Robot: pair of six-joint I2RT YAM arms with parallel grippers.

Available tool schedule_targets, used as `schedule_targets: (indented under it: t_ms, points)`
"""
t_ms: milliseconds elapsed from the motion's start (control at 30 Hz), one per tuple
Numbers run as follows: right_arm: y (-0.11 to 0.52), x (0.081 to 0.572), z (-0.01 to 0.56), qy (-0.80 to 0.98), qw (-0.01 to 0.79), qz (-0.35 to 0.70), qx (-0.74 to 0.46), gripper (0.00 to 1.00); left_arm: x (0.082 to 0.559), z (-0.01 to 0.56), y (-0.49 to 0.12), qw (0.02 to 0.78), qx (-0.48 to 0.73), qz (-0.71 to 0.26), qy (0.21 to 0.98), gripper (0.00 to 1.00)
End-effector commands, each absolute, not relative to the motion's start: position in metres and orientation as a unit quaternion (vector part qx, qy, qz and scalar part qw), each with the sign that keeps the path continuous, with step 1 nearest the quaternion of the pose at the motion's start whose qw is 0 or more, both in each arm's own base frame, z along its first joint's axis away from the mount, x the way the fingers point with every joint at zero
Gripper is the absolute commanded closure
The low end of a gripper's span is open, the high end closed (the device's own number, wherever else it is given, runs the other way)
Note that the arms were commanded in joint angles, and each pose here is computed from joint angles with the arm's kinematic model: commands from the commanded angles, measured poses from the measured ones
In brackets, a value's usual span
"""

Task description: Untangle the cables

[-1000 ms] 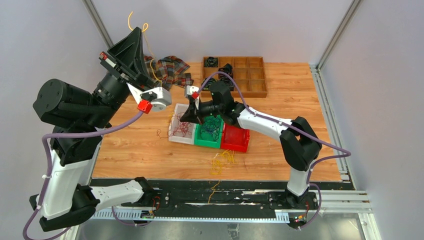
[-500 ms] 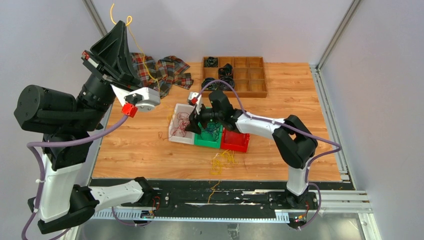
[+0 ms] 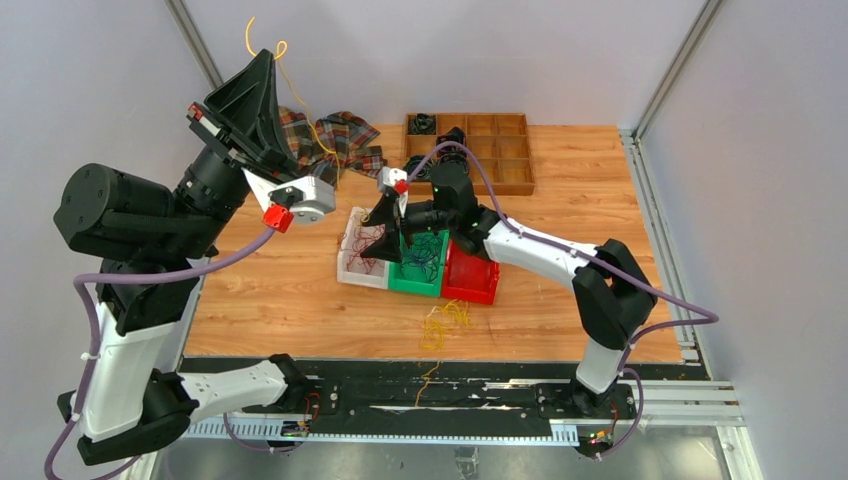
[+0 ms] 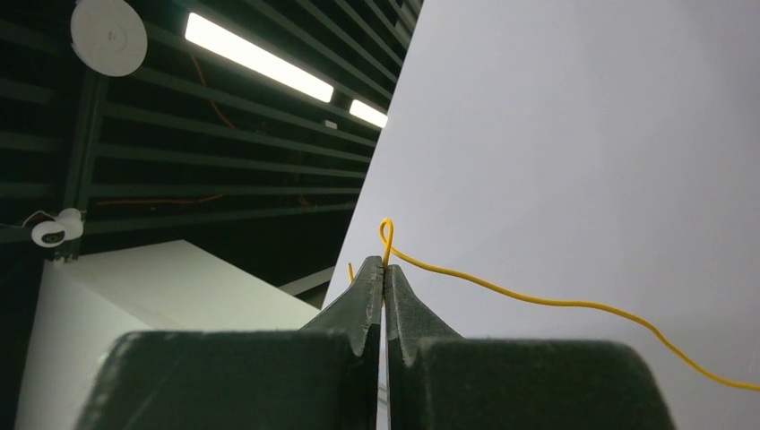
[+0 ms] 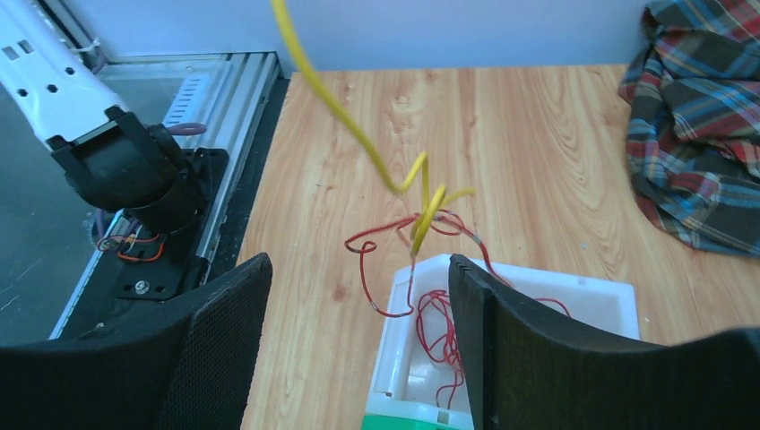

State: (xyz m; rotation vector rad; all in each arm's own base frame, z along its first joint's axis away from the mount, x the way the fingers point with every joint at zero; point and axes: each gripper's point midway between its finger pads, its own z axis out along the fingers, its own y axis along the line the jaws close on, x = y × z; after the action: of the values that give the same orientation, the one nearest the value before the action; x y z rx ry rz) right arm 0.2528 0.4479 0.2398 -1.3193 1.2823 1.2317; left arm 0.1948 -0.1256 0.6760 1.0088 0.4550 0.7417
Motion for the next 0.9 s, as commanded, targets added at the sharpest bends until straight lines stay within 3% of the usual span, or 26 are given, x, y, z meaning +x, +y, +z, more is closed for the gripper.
schedule_targets:
  t_ms: [0,233,567,700,733,800,867]
  points:
    - [0.454,0.245,0.251,0.482,0.427,0.523,-0.558,0.28,0.191,0.682,-0.123,0.794,0.458,0.342,0.206,0.99]
    - [0.46,0.26,0.246,0.492,0.443,0.5,-0.558,0.28,0.19,0.682,-0.125,0.796,0.46,0.338,0.202,0.99]
    - [0.463,0.241,0.246,0.468,0.415,0.527,-0.575,0.33,0.188,0.683,-0.125,0.797,0.459,0.338,0.199,0.99]
    - [0.465,0.242,0.245,0.466,0.414,0.525,-0.579,0.56,0.188,0.683,-0.125,0.798,0.458,0.338,0.197,0.99]
    - [0.465,0.242,0.246,0.466,0.414,0.526,-0.579,0.65,0.188,0.683,-0.125,0.798,0.459,0.338,0.197,0.99]
    - [0.466,0.243,0.246,0.465,0.415,0.526,-0.579,0.94,0.188,0.683,-0.124,0.798,0.457,0.338,0.198,0.99]
    - [0.465,0.244,0.247,0.466,0.419,0.525,-0.575,0.99,0.187,0.685,-0.124,0.799,0.456,0.338,0.196,0.99]
